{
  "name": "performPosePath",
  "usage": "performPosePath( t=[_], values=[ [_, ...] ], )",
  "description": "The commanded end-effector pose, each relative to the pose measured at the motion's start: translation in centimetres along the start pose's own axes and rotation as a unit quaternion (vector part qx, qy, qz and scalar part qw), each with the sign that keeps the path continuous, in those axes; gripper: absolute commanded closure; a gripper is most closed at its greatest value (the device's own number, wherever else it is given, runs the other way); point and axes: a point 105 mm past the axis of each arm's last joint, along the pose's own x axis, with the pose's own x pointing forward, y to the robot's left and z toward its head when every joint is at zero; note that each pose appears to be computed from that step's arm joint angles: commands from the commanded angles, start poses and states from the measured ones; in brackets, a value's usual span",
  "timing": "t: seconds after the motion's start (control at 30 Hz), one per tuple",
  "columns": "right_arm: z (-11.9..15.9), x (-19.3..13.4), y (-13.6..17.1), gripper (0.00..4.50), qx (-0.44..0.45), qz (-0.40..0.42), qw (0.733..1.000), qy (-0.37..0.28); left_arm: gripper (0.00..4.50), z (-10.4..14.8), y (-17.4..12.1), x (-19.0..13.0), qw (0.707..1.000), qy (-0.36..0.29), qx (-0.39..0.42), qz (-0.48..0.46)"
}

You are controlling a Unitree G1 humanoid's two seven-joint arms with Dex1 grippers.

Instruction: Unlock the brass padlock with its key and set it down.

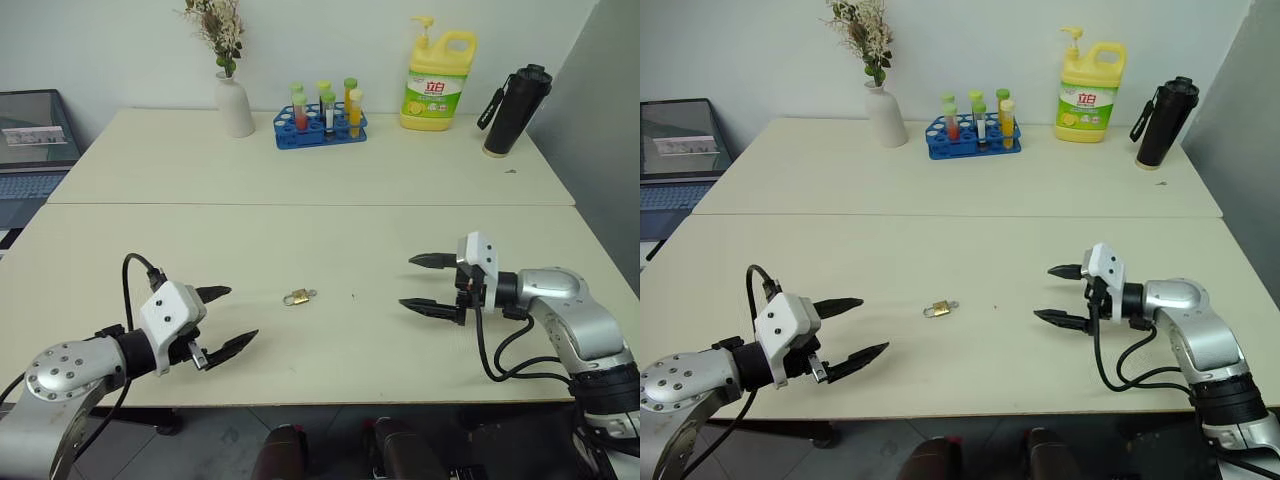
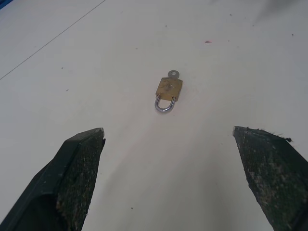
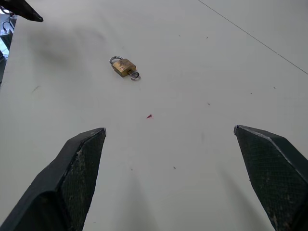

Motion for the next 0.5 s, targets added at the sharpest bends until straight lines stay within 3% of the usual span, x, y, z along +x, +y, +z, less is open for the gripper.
performPosePath(
  t=[0.03,0.37,0.5],
  values=[
    [0.22,-0.28,0.23,0.0,-0.014,0.009,1.0,-0.008,0.01,1.5,0.05,-0.21,1.0,-0.024,0.017,0.002],
    [0.04,-0.2,0.43,0.0,-0.019,0.01,1.0,-0.005,0.01,0.78,-0.09,0.11,1.0,-0.002,0.017,0.003],
    [0.35,0.1,0.51,0.0,-0.018,0.009,1.0,-0.003,0.01,1.6,0.51,-0.08,0.999,-0.035,-0.002,0.006]
  ],
)
